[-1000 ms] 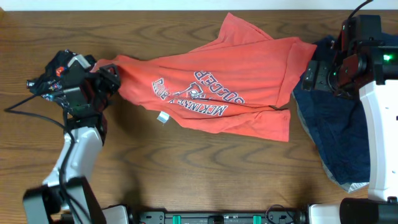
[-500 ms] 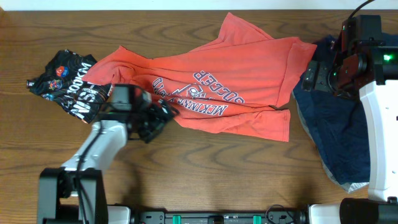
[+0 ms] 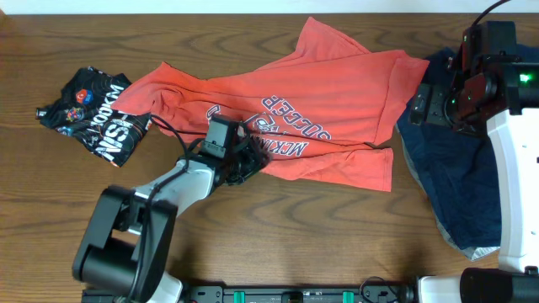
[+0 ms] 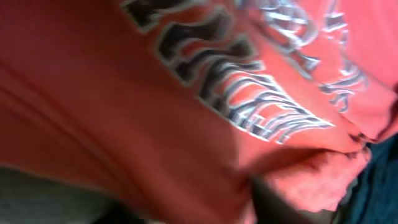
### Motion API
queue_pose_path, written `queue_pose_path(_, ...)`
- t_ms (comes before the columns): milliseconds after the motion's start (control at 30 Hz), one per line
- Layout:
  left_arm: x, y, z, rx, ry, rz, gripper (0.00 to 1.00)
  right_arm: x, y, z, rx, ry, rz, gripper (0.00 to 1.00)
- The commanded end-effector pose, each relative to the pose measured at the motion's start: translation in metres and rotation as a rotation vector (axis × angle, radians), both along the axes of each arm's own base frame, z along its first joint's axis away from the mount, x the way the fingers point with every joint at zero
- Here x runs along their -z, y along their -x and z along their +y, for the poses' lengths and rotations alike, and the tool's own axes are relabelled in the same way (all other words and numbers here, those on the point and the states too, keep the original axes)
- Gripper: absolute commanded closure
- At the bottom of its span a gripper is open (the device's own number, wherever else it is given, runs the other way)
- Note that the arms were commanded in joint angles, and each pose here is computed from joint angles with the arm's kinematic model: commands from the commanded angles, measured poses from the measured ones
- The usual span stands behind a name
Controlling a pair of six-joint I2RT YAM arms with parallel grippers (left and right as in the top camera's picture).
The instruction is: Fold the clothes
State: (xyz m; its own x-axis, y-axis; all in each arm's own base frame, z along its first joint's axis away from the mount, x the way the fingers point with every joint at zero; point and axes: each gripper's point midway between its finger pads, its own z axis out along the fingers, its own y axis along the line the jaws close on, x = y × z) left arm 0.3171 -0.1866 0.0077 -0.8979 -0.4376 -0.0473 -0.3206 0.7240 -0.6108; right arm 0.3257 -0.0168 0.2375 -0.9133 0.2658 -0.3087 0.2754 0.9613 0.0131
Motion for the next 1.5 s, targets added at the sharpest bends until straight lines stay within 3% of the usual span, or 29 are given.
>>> queue_pose_path(0, 0.004, 0.000, 0.014, -0.058, -0.020, 0.029, 0.94, -0.005, -0.001, -0.004, 0.000, 0.013, -0.015, 0.01)
queue_pose_path(133, -0.007, 0.011, 0.039, -0.069, -0.056, 0.059, 0.94, -0.006, -0.001, -0.004, 0.000, 0.013, -0.016, 0.01)
queue_pose_path(267, -0.036, 0.013, 0.088, -0.073, -0.162, -0.018, 0.94, -0.006, -0.002, -0.004, 0.001, 0.014, -0.020, 0.01)
queue_pose_path(367, -0.064, -0.002, 0.153, -0.220, -0.311, -0.117, 0.94, -0.006, -0.002, -0.004, 0.000, 0.013, -0.020, 0.01)
queue_pose_path(467, -0.083, -0.007, 0.203, -0.379, -0.371, -0.165, 0.90, -0.006, -0.002, -0.004, 0.000, 0.013, -0.020, 0.01)
queue_pose_path(567, -0.079, 0.004, 0.205, -0.387, -0.302, -0.109, 0.02, -0.006, -0.002, -0.004, 0.000, 0.013, -0.019, 0.01)
queue_pose_path(767, -0.043, 0.062, 0.160, -0.248, -0.193, 0.178, 0.02, -0.006, -0.002, -0.004, 0.000, 0.013, -0.019, 0.01)
queue_pose_path(867, -0.033, 0.076, 0.137, -0.170, -0.165, 0.237, 0.02, -0.006, -0.002, -0.004, 0.000, 0.012, -0.019, 0.01)
queue_pose_path(1167, -0.013, 0.056, 0.068, 0.027, -0.156, 0.149, 0.04, -0.005, -0.001, -0.004, 0.000, 0.012, -0.014, 0.01)
queue_pose_path(1300, -0.002, 0.052, 0.046, 0.042, -0.154, 0.146, 0.05, -0.003, 0.000, -0.003, 0.000, 0.012, -0.007, 0.01)
queue_pose_path(1467, 0.007, 0.047, 0.037, 0.045, -0.165, 0.132, 0.19, -0.002, 0.001, -0.003, 0.000, 0.012, -0.001, 0.01)
